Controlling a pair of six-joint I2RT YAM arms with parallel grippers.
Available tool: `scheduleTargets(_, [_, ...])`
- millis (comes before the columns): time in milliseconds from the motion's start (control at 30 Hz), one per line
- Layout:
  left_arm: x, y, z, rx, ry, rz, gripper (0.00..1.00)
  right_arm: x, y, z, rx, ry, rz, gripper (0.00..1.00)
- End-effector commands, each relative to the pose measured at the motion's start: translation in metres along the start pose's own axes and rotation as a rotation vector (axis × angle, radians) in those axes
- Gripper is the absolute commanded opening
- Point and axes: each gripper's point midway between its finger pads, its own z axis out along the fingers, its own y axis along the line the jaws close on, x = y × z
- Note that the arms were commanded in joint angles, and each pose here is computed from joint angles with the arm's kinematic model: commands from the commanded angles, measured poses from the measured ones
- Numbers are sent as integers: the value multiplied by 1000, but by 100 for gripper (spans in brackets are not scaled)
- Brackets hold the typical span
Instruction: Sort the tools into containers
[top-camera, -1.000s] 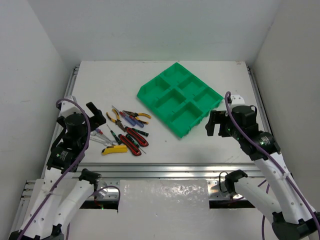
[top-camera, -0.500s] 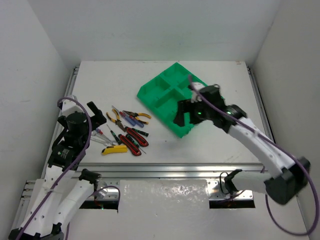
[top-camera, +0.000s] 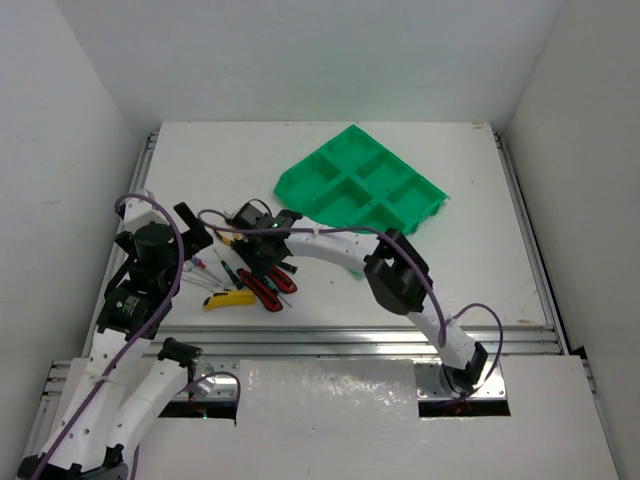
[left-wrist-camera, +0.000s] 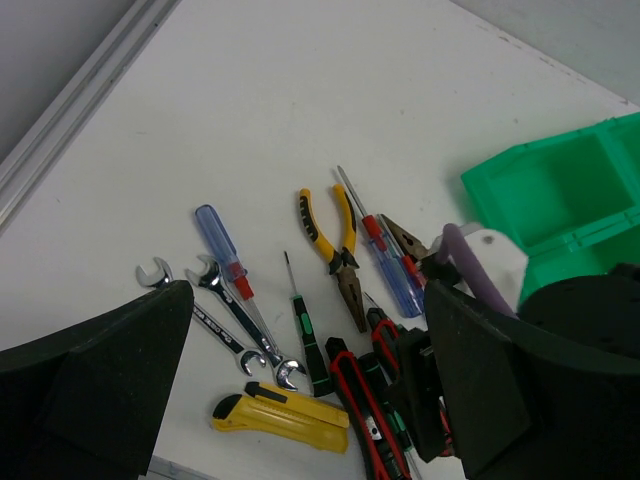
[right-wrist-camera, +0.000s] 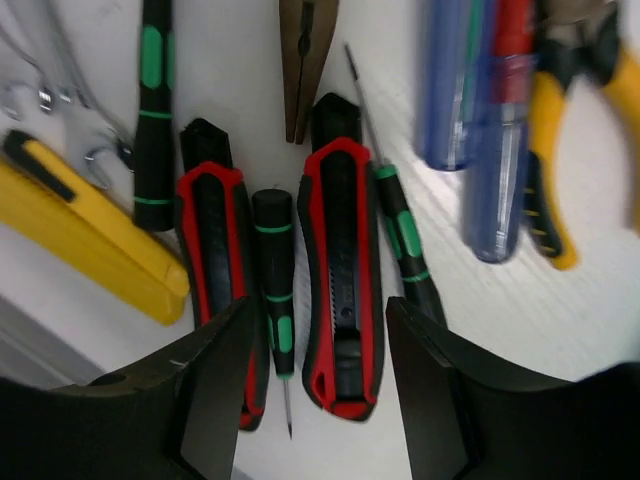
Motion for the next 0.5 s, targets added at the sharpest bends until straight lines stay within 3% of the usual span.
scheduleTargets(0, [-12, -5, 0, 19, -37, -27, 99, -5, -13, -6, 42, 8, -13, 55])
scheduleTargets(467, [-13, -7, -2, 32, -39, -28, 99, 44, -18, 23, 77, 104, -33, 39])
